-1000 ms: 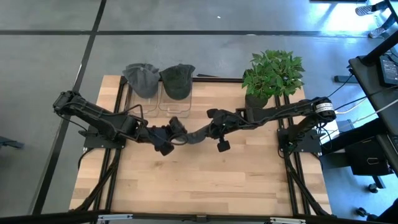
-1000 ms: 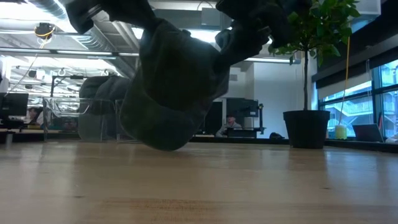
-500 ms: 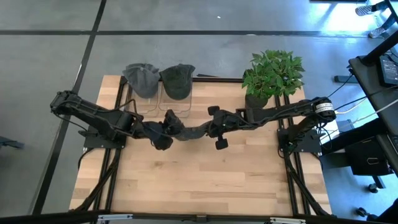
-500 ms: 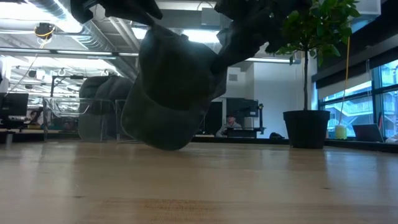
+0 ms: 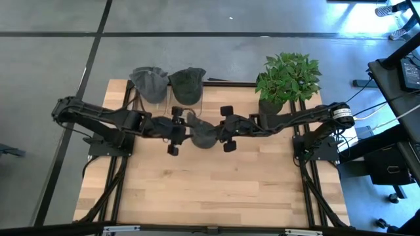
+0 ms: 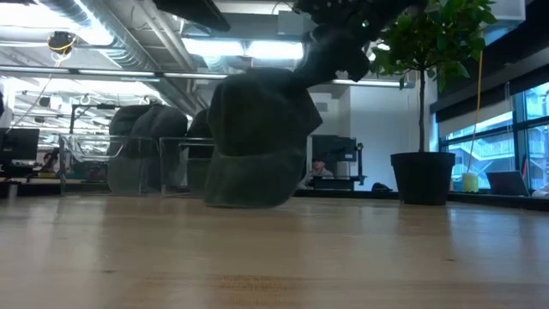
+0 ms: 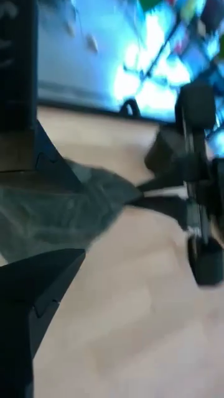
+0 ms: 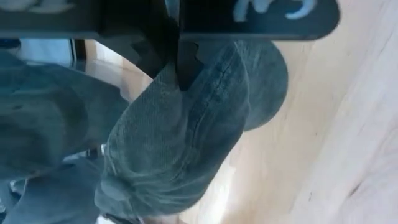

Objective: Pick & Place hat
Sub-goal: Put the black cap into the right transparent bin

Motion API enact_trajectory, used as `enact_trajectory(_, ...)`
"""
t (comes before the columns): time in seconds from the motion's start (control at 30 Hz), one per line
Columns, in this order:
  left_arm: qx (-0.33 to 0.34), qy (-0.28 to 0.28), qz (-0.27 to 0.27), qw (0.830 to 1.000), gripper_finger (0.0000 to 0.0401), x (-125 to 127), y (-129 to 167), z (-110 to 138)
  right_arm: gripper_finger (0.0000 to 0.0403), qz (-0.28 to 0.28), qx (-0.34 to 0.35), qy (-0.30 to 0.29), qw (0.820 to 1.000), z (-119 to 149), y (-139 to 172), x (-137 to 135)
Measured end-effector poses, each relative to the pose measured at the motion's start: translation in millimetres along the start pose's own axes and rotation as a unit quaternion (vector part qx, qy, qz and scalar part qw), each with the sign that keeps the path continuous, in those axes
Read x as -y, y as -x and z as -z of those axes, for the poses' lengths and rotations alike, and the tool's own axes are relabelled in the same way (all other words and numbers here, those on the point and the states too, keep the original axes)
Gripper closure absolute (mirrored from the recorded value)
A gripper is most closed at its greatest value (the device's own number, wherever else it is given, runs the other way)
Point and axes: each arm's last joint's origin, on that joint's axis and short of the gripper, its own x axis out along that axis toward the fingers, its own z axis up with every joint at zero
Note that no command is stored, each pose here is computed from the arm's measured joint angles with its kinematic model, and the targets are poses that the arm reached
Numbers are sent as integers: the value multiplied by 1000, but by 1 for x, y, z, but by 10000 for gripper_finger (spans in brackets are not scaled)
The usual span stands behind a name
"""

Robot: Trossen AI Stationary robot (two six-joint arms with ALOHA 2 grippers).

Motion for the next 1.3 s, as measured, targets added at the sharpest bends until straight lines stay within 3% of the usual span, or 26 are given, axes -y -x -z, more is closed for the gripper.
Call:
enact_trajectory(0.27,28,82,98,991,257,-33,-7,5,393,-22,39,29,999,-13,7,-18)
enact_trajectory(0.47,47,119,197,972,257,-46,-15,12,393,-31,79,47,995,-22,11,-25)
enact_trajectory(0.77,17,143,225,964,257,-56,-48,26,393,-38,99,57,993,-25,10,-25)
enact_trajectory(1.07,27,209,353,911,256,-58,-73,35,393,-37,98,67,992,-25,10,-26)
enact_trajectory(1.3,21,264,406,875,256,-60,-76,38,392,-36,96,67,992,-24,10,-26)
